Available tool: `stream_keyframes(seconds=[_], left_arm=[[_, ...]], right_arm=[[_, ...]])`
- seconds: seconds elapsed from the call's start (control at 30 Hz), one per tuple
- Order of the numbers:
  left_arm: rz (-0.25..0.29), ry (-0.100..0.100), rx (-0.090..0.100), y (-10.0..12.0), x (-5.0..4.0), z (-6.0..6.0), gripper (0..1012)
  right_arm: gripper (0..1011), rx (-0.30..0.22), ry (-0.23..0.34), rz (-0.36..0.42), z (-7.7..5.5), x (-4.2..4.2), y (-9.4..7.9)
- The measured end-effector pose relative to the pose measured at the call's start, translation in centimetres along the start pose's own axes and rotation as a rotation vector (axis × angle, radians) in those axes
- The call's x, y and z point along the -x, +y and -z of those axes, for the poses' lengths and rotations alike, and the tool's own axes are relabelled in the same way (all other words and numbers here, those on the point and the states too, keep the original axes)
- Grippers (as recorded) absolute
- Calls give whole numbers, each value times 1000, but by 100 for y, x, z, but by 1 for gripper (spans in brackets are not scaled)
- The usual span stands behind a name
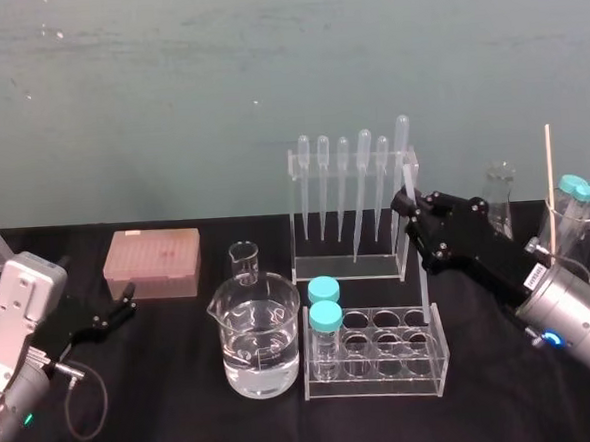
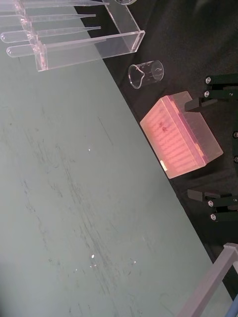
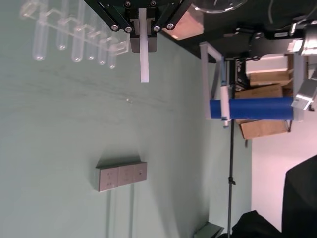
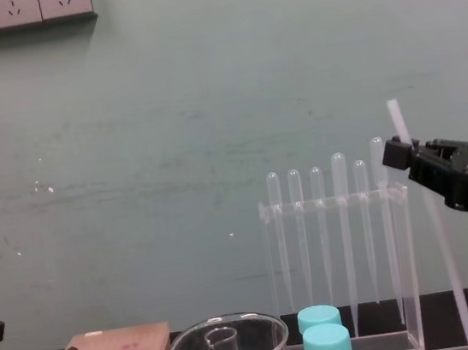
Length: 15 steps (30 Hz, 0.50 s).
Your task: Pick up the stirring rod with one hand, then place it down.
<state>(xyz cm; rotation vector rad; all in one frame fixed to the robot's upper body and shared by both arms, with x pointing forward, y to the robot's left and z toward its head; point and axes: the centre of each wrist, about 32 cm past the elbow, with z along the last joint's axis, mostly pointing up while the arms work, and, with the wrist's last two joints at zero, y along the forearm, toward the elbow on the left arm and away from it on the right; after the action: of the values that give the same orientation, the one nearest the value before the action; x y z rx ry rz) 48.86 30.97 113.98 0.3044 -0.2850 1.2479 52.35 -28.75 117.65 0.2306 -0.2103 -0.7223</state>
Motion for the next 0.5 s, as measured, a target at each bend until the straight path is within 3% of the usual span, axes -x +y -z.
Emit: stream_keyframes(seconds=[0.5], left_arm=[[0, 0, 0, 0, 0, 0, 1000]], right_arm=[[73, 32, 24, -27, 16, 48, -28]])
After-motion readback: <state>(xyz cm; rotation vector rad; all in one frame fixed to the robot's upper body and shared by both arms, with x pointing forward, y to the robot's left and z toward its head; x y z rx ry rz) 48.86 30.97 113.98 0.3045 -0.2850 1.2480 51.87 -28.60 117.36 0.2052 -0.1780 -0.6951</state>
